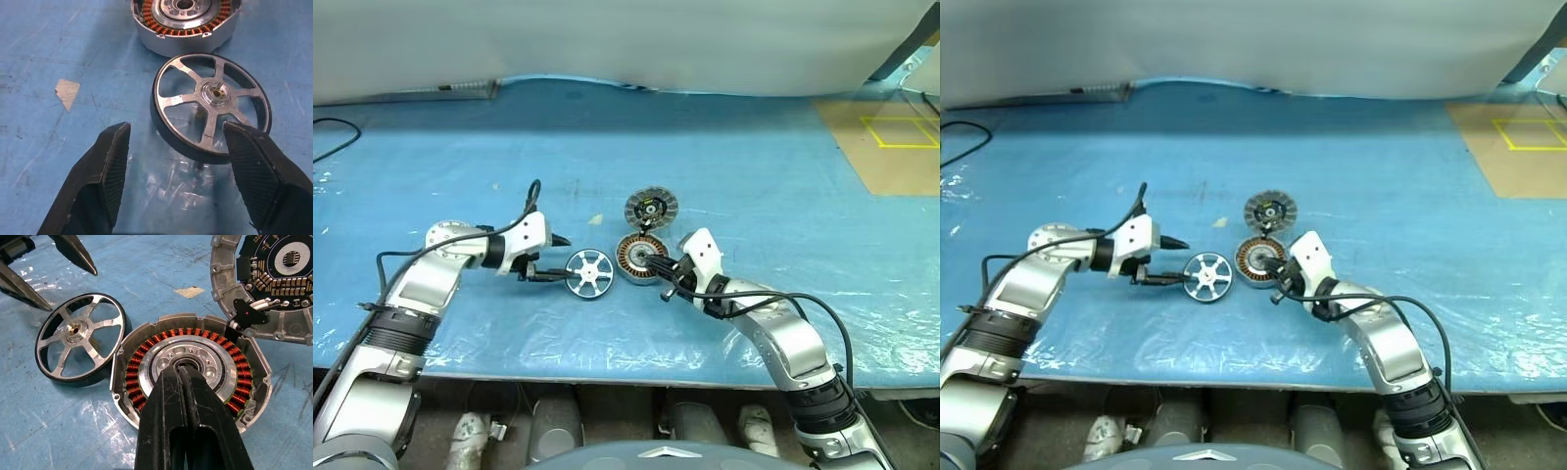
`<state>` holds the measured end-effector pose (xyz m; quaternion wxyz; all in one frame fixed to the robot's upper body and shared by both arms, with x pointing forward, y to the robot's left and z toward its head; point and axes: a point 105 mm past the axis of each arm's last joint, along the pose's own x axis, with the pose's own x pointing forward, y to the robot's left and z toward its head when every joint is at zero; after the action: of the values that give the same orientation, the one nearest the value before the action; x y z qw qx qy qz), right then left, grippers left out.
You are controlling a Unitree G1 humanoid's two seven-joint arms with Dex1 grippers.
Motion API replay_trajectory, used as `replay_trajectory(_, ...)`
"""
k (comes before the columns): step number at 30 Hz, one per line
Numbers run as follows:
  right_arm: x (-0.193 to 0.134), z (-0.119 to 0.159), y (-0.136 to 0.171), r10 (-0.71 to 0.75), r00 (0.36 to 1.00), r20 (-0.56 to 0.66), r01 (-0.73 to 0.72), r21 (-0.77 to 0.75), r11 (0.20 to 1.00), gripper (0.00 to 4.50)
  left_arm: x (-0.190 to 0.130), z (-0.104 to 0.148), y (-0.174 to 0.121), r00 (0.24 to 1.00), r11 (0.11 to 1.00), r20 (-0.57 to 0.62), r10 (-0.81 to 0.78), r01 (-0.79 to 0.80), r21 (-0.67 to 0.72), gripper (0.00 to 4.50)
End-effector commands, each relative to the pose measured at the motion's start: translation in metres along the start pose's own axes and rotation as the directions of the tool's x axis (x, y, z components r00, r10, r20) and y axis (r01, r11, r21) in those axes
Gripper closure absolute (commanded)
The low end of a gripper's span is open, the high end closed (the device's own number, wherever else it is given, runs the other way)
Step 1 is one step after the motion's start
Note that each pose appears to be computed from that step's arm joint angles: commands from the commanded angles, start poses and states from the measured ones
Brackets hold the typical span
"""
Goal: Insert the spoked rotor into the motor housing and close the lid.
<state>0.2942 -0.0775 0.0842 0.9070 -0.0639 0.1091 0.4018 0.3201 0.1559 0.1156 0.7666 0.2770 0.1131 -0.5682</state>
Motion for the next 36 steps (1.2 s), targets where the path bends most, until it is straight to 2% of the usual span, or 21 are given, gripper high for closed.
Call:
replay_trajectory(1,0.0,0.012,0.001,0.011,0.999,0.044,-0.01,-0.027,1.0,4.5,-0.016,0.016,0.011,0.998,0.999,0.054,0.038,-0.039,0.014,1.3)
replay_trajectory(5,0.0,0.012,0.001,0.012,0.999,0.043,-0.011,-0.026,1.0,4.5,-0.018,0.026,0.013,0.994,0.999,0.101,0.045,-0.048,0.026,1.3)
replay_trajectory(9,0.001,0.012,0.001,0.015,0.999,0.043,-0.014,-0.026,1.0,4.5,-0.006,0.032,0.013,0.989,0.999,0.147,0.032,-0.034,0.011,1.3)
replay_trajectory(13,0.001,0.012,0.001,0.01,0.999,0.045,-0.009,-0.023,1.0,4.5,0.015,0.028,0.006,0.99,1.0,0.142,0.012,-0.012,0.001,1.3)
replay_trajectory(20,-0.002,0.011,0.002,0.001,0.999,0.042,0.0,-0.017,1.0,4.5,0.03,0.021,-0.006,0.994,0.999,0.107,-0.006,0.01,-0.039,1.3)
replay_trajectory(29,0.0,0.011,0.004,0.006,0.999,0.041,-0.005,-0.012,1.0,4.5,0.025,0.029,-0.014,0.996,0.999,0.082,-0.024,0.027,-0.026,1.3)
replay_trajectory(36,0.001,0.011,0.003,0.01,0.999,0.043,-0.009,-0.013,1.0,4.5,0.005,0.032,-0.001,0.998,0.997,0.045,-0.05,0.047,0.063,1.3)
